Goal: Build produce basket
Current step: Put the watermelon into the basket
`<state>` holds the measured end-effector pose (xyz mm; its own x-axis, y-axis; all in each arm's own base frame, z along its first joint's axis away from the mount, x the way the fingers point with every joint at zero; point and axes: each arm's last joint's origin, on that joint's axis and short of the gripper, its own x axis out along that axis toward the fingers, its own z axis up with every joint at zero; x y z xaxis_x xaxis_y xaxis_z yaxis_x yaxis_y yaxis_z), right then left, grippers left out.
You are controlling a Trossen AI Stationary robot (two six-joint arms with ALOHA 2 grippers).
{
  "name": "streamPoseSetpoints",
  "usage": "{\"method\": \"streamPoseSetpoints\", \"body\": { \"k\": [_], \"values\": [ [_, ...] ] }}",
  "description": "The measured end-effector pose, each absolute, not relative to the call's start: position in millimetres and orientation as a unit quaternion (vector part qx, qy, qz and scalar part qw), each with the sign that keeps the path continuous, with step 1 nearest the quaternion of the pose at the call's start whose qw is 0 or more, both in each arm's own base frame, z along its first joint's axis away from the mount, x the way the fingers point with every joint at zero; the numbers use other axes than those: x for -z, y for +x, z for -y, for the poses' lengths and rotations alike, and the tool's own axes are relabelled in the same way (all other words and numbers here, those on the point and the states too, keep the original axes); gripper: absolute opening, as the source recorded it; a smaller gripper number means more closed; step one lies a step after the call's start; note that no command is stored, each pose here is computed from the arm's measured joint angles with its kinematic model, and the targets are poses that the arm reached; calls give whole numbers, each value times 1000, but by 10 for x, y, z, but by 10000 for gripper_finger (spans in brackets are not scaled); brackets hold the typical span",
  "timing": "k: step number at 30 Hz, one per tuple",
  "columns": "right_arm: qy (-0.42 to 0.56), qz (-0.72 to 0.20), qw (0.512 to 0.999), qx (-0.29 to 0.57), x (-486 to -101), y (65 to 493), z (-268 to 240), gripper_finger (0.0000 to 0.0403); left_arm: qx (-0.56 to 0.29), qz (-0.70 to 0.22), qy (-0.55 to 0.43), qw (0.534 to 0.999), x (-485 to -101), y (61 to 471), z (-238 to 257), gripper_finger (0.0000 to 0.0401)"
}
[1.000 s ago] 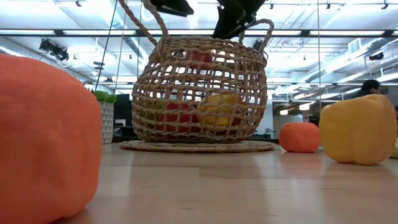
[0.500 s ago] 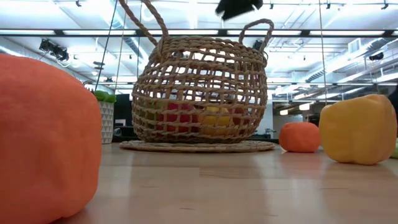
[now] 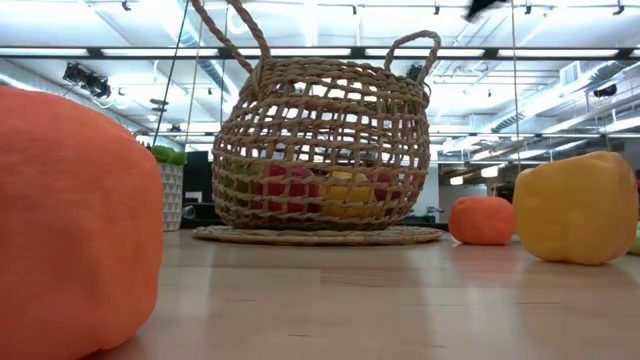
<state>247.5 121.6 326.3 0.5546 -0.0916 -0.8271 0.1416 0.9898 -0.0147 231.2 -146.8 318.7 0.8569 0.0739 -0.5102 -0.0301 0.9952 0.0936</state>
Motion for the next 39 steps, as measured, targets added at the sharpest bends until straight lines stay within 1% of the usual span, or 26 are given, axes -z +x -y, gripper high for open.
{"method": "streamPoseSetpoints", "body": {
  "k": [5,9,13,16,20,23,27,30,34,39],
  "values": [
    [33,-485,872,59,-2878,2478,-1496,266,-52,-350,28,935,-2917,2174,1637,187],
    [21,-501,863,53,-2656,2549,-1635,266,-65,-366,18,928,-2788,2161,1758,187],
    [17,-537,840,79,-2440,2566,-1725,266,-82,-392,25,916,-2629,2184,1833,187],
    [18,-546,833,87,-2295,2608,-1815,266,-131,-433,31,891,-2475,2156,1800,187],
    [2,-547,834,78,-2120,2704,-1902,266,-235,-451,1,861,-2305,2160,1707,194],
    [-14,-550,832,74,-2010,2777,-1917,266,-252,-462,-3,851,-2181,2211,1732,206],
    [-20,-558,826,77,-1954,2829,-1868,266,-270,-490,2,829,-1983,2288,1751,230],
    [-12,-555,828,84,-1977,2849,-1825,266,-307,-513,9,802,-1867,2317,1681,249],
    [-11,-549,831,87,-1996,2861,-1813,266,-350,-534,9,770,-1809,2343,1558,271],
    [-13,-548,831,90,-1971,2872,-1816,266,-359,-534,-3,765,-1795,2410,1483,287]
  ]
}}
